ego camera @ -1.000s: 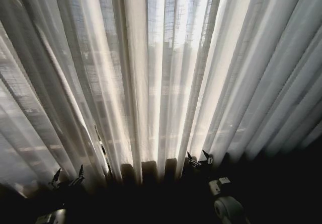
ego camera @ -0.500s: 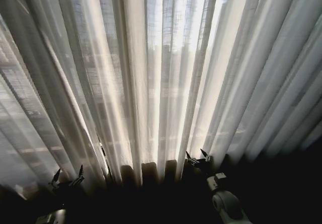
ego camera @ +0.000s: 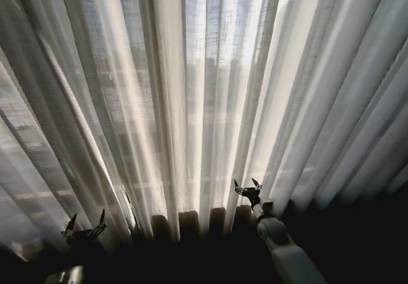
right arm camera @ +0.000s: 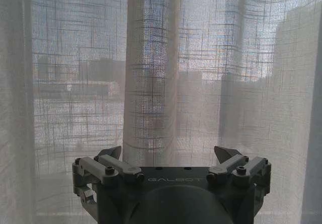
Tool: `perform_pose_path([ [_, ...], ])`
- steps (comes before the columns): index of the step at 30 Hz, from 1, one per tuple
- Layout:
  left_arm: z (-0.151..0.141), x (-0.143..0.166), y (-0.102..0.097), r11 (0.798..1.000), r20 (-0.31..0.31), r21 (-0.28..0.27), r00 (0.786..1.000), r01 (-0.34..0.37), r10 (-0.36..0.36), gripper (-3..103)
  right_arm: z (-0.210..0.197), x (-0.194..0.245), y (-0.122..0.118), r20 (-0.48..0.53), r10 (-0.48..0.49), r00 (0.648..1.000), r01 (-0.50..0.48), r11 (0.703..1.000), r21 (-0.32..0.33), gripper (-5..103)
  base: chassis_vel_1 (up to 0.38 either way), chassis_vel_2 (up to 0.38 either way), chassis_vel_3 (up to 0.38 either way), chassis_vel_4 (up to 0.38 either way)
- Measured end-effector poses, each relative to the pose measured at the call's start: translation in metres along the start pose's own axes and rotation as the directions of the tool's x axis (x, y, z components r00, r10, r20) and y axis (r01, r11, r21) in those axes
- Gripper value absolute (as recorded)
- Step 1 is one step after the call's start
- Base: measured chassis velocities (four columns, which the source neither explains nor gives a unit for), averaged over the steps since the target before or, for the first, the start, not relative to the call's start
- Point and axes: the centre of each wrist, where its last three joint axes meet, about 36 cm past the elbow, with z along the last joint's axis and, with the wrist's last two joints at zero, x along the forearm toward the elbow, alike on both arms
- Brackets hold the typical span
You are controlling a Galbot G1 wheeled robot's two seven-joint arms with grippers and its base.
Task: Open the curtains by pulling them apart, changing their state from closed to fully open.
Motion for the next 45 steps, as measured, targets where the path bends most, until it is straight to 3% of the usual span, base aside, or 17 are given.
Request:
perform_pose_path([
  [12, 0.0, 0.0, 0.0, 1.0, 0.0, 0.0, 1.0, 0.0, 0.0, 100, -0.005, -0.041, 0.01, 0.012, 0.004, 1.0, -0.004, 1.0, 0.011, 101, 0.0, 0.0, 0.0, 0.0],
  [15, 0.0, 0.0, 0.0, 1.0, 0.0, 0.0, 1.0, 0.0, 0.0, 100, -0.003, -0.04, 0.01, 0.02, 0.001, 1.0, -0.002, 1.0, 0.011, 92, 0.0, 0.0, 0.0, 0.0],
  [19, 0.0, 0.0, 0.0, 1.0, 0.0, 0.0, 1.0, 0.0, 0.0, 100, -0.001, -0.035, 0.009, 0.023, -0.003, 1.0, 0.002, 1.0, 0.015, 71, 0.0, 0.0, 0.0, 0.0],
  [22, 0.0, 0.0, 0.0, 1.0, 0.0, 0.0, 1.0, 0.0, 0.0, 100, -0.001, -0.034, 0.008, 0.022, -0.003, 1.0, 0.003, 1.0, 0.018, 65, 0.0, 0.0, 0.0, 0.0],
  [24, 0.0, 0.0, 0.0, 1.0, 0.0, 0.0, 1.0, 0.0, 0.0, 100, 0.0, -0.033, 0.009, 0.022, -0.003, 1.0, 0.002, 1.0, 0.017, 54, 0.0, 0.0, 0.0, 0.0],
  [27, 0.0, 0.0, 0.0, 1.0, 0.0, 0.0, 1.0, 0.0, 0.0, 100, 0.0, -0.033, 0.011, 0.026, -0.002, 1.0, 0.002, 1.0, 0.007, 49, 0.0, 0.0, 0.0, 0.0],
  [29, 0.0, 0.0, 0.0, 1.0, 0.0, 0.0, 1.0, 0.0, 0.0, 100, -0.003, -0.032, 0.014, 0.035, -0.01, 0.999, 0.01, 1.0, -0.001, 38, 0.0, 0.0, 0.0, 0.0],
  [33, 0.0, 0.0, 0.0, 1.0, 0.0, 0.0, 1.0, 0.0, 0.0, 100, -0.002, -0.03, 0.015, 0.043, -0.029, 0.999, 0.029, 1.0, -0.004, 27, 0.0, 0.0, 0.0, 0.0],
  [34, 0.0, 0.0, 0.0, 1.0, 0.0, 0.0, 1.0, 0.0, 0.0, 100, -0.001, -0.03, 0.015, 0.048, -0.038, 0.998, 0.038, 0.999, -0.008, 17, 0.0, 0.0, 0.0, 0.0],
  [37, 0.0, 0.0, 0.0, 1.0, 0.0, 0.0, 1.0, 0.0, 0.0, 100, 0.0, -0.028, 0.014, 0.05, -0.048, 0.998, 0.049, 0.999, -0.011, 17, 0.0, 0.0, 0.0, 0.0],
  [38, 0.0, 0.0, 0.0, 1.0, 0.0, 0.0, 1.0, 0.0, 0.0, 100, 0.001, -0.028, 0.013, 0.049, -0.052, 0.997, 0.053, 0.999, -0.012, 6, 0.0, 0.0, 0.0, 0.0],
  [39, 0.0, 0.0, 0.0, 1.0, 0.0, 0.0, 1.0, 0.0, 0.0, 100, 0.002, -0.027, 0.013, 0.045, -0.064, 0.997, 0.064, 0.998, -0.014, 2, 0.0, 0.0, 0.0, 0.0],
  [45, 0.0, 0.0, 0.0, 1.0, 0.0, 0.0, 1.0, 0.0, 0.0, 100, 0.003, -0.029, 0.01, 0.041, -0.086, 0.995, 0.087, 0.996, -0.037, 0, 0.0, 0.0, 0.0, 0.0],
])
